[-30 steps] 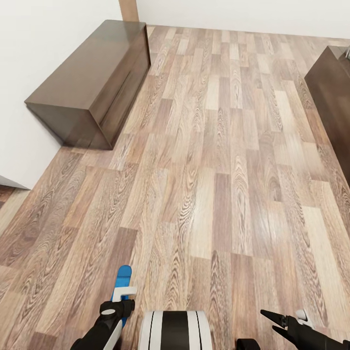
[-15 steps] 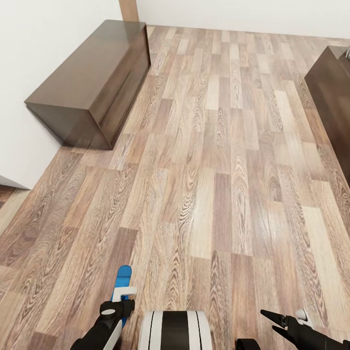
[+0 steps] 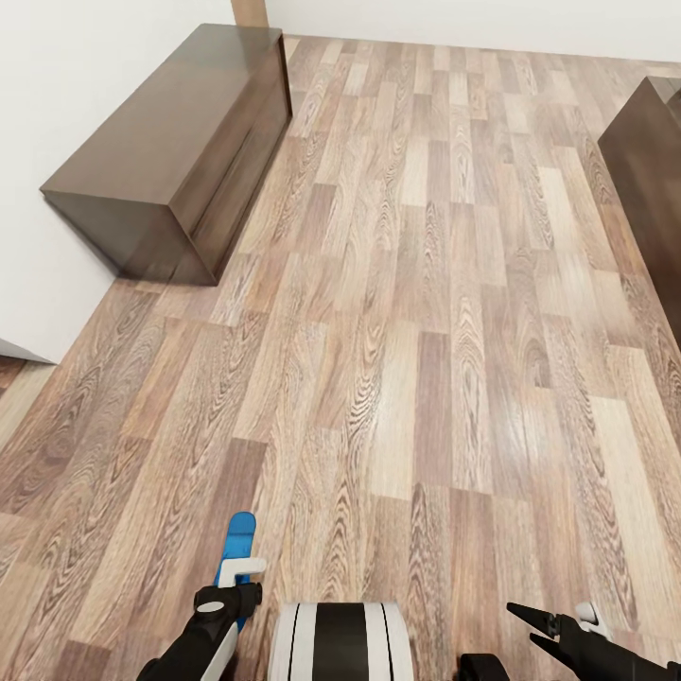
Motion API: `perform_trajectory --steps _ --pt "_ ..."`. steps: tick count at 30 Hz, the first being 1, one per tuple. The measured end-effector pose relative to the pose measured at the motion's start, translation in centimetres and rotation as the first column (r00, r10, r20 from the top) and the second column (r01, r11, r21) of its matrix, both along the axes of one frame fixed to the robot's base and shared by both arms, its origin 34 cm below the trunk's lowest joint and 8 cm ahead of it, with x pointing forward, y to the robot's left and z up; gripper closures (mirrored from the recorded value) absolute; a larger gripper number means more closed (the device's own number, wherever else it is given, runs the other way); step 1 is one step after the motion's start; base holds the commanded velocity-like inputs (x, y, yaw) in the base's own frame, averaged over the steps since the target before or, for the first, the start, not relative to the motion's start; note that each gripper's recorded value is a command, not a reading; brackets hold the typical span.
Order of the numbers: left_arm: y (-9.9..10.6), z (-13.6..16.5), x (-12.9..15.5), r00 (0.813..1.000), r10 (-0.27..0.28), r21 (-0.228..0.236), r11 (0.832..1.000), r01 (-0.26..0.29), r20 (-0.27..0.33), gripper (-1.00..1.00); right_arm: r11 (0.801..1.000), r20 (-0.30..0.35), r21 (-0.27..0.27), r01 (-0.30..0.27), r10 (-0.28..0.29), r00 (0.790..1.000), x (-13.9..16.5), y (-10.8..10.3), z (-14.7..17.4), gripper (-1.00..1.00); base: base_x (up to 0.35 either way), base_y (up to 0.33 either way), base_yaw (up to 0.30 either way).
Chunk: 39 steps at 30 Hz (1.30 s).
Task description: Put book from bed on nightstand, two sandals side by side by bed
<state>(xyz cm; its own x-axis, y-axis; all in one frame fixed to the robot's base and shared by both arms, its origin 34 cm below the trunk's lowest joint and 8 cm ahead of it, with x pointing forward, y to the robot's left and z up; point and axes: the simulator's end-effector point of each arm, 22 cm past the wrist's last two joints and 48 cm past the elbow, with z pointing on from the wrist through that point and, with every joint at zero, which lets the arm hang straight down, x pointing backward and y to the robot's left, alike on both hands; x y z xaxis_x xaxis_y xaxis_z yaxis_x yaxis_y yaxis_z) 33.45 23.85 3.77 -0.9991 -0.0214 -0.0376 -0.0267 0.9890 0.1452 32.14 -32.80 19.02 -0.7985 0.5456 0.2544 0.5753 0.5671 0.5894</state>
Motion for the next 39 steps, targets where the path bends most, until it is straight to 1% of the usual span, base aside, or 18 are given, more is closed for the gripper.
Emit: perform_trajectory --steps 1,22,28,32,39 --pt "0.0 0.0 0.0 1.0 0.0 0.0 1.0 0.0 0.0 1.0 1.0 0.0 0.0 0.0 0.0 1.0 0.0 0.0 0.0 -1.0 0.0 0.0 0.0" --pt "0.0 0.0 0.0 1.0 0.003 -0.001 1.0 -0.003 0.001 1.0 1.0 0.0 0.0 0.0 0.0 1.0 0.0 0.0 0.0 -1.0 0.0 0.0 0.0" --pt "0.0 0.7 1.1 1.0 0.002 0.001 1.0 -0.002 0.024 1.0 1.0 0.025 0.0 0.0 0.0 1.0 0.7 0.0 0.7 -1.0 0.0 0.0 0.0" --pt "0.0 0.7 1.1 1.0 0.003 0.0 1.0 -0.003 0.024 1.0 1.0 0.025 0.0 0.0 0.0 1.0 0.7 0.0 0.7 -1.0 0.0 0.0 0.0" --pt "0.0 1.5 2.3 0.999 0.002 -0.001 1.0 -0.002 0.052 1.0 1.0 0.053 0.0 0.0 0.0 0.999 1.6 0.0 1.4 -1.0 0.0 0.0 0.0"
